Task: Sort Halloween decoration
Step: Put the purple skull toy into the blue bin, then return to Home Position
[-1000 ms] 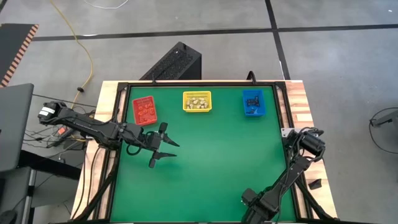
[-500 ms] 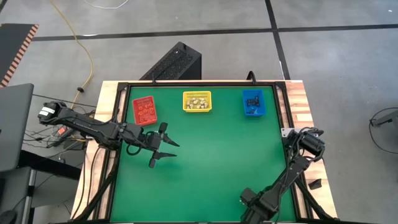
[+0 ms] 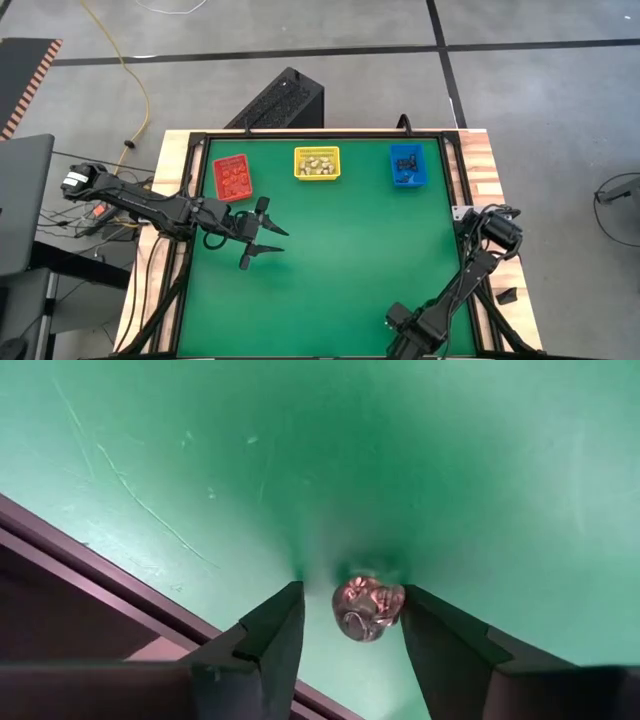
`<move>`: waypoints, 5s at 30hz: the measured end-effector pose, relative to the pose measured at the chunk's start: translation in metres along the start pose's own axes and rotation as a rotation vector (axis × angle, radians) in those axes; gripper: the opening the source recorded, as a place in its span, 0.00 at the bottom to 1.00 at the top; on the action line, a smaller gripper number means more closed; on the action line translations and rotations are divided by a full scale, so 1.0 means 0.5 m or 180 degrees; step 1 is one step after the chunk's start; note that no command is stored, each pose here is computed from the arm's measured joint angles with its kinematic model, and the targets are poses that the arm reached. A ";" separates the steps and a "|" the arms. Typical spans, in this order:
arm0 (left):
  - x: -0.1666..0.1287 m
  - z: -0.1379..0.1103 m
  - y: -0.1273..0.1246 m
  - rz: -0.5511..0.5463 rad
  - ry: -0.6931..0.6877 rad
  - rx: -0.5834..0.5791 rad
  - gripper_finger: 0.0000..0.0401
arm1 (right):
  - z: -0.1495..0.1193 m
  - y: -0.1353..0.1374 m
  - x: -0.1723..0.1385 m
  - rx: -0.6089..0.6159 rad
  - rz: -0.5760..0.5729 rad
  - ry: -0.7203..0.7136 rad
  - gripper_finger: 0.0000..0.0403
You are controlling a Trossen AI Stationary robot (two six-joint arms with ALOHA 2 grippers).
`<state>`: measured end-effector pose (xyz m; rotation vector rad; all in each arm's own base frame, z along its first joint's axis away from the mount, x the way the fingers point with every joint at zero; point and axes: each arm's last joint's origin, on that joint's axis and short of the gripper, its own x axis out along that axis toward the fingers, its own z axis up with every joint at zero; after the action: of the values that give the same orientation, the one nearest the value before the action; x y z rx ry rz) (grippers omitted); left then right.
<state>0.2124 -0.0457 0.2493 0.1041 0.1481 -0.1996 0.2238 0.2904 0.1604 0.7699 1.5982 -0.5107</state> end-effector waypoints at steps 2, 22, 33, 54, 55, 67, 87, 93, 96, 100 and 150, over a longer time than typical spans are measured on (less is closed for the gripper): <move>0.000 0.000 0.000 0.0001 0.0000 0.0000 0.44 | -0.001 0.000 0.003 -0.0003 -0.0012 0.0001 0.47; 0.000 0.001 0.000 0.0002 -0.0011 0.0000 0.44 | 0.036 0.000 -0.014 -0.0448 -0.0073 -0.0227 0.33; 0.000 0.000 0.000 0.0002 -0.0006 0.0000 0.44 | 0.234 -0.049 -0.161 -0.1196 -0.0829 -0.1059 0.32; 0.000 -0.015 -0.001 -0.0023 0.0241 0.0072 0.44 | 0.597 -0.550 -0.323 0.0204 -0.1652 -0.0719 0.32; -0.001 -0.016 -0.001 -0.0025 0.0258 0.0099 0.44 | 0.606 -0.571 -0.319 0.0302 -0.1629 -0.0729 0.32; -0.045 0.021 -0.003 -0.0059 -0.0030 0.0329 0.44 | 0.628 -0.667 -0.315 0.0579 -0.1502 -0.0694 0.49; -0.144 -0.018 -0.006 0.0685 -0.0440 0.0404 0.36 | 0.373 -0.491 -0.343 -0.0973 0.0570 -0.4633 0.55; -0.197 -0.061 0.015 0.1047 -0.0742 0.0209 0.31 | 0.324 -0.506 -0.271 -0.1243 0.0927 -0.5014 0.54; -0.213 -0.084 0.022 0.1199 -0.0838 0.0161 0.30 | 0.320 -0.515 -0.240 -0.1239 0.0979 -0.5081 0.50; -0.221 -0.124 0.032 0.1408 -0.0890 0.0012 0.29 | 0.326 -0.526 -0.202 -0.1298 0.1069 -0.5010 0.39; -0.216 -0.204 0.052 0.1686 -0.0466 -0.0367 0.29 | 0.333 -0.571 -0.103 -0.1292 0.1689 -0.4695 0.12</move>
<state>0.0994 0.0119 0.1683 0.0113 -0.0173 0.3293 0.1337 -0.0319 0.1543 0.2779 0.0791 -0.2072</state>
